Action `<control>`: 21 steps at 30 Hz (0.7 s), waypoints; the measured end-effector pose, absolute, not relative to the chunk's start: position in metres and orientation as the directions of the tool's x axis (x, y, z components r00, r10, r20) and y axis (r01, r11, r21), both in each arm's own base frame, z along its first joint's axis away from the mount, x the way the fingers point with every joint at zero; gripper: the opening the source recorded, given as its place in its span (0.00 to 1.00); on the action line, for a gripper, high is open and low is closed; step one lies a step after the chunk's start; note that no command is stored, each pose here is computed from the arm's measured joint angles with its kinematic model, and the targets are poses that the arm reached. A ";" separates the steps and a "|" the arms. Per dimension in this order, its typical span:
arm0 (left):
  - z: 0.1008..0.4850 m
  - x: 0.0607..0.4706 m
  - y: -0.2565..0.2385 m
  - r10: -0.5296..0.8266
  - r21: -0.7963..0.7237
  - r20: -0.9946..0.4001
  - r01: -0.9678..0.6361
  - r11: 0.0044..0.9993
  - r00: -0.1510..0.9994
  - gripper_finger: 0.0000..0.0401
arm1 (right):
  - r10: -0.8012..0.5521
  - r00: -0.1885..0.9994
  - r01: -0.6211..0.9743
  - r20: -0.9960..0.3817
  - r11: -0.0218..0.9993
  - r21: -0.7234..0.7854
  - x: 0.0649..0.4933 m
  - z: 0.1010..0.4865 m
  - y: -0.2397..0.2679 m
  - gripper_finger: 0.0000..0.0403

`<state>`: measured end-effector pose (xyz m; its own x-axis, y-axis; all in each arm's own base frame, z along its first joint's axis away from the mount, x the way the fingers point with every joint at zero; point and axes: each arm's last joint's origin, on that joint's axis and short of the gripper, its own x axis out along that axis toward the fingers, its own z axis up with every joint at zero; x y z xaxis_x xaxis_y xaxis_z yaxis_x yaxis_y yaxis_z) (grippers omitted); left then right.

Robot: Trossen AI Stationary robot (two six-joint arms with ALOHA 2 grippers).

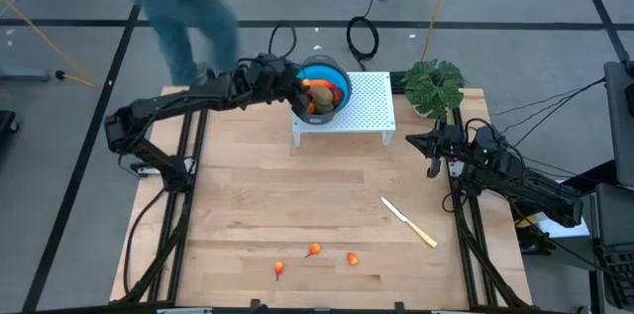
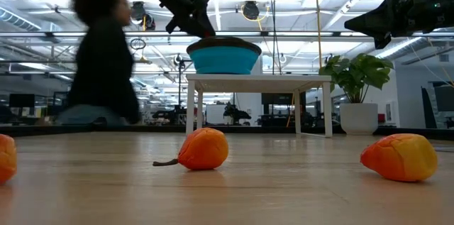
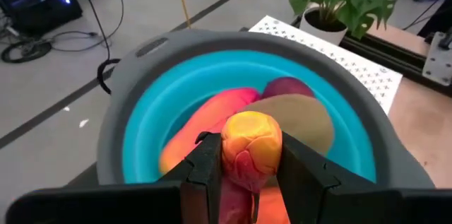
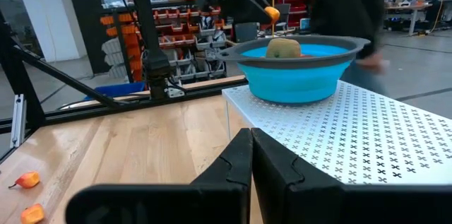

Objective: Pick & Place Fruit
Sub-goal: Put the peach into the blue strainer bowl on the shelf

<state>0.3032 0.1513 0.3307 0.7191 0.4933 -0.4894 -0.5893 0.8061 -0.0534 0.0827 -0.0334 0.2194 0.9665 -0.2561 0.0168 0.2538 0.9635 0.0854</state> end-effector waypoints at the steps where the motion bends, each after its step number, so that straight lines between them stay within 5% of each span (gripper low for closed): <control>1: 0.331 0.302 0.154 0.492 -0.059 -0.489 -0.590 0.805 0.720 0.26 | -0.256 0.967 0.254 0.017 0.963 0.085 0.083 0.219 -0.033 0.00; 21: 0.324 0.297 0.166 0.496 -0.106 -0.531 -0.635 0.765 0.687 0.26 | -0.257 0.966 0.255 0.016 0.964 0.078 0.083 0.219 -0.033 0.00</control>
<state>0.2971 0.1664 0.3236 0.6869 0.4964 -0.5309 -0.6349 0.7653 -0.1059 0.0827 -0.0334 0.2194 0.9663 -0.2568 0.0164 0.2548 0.9638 0.0783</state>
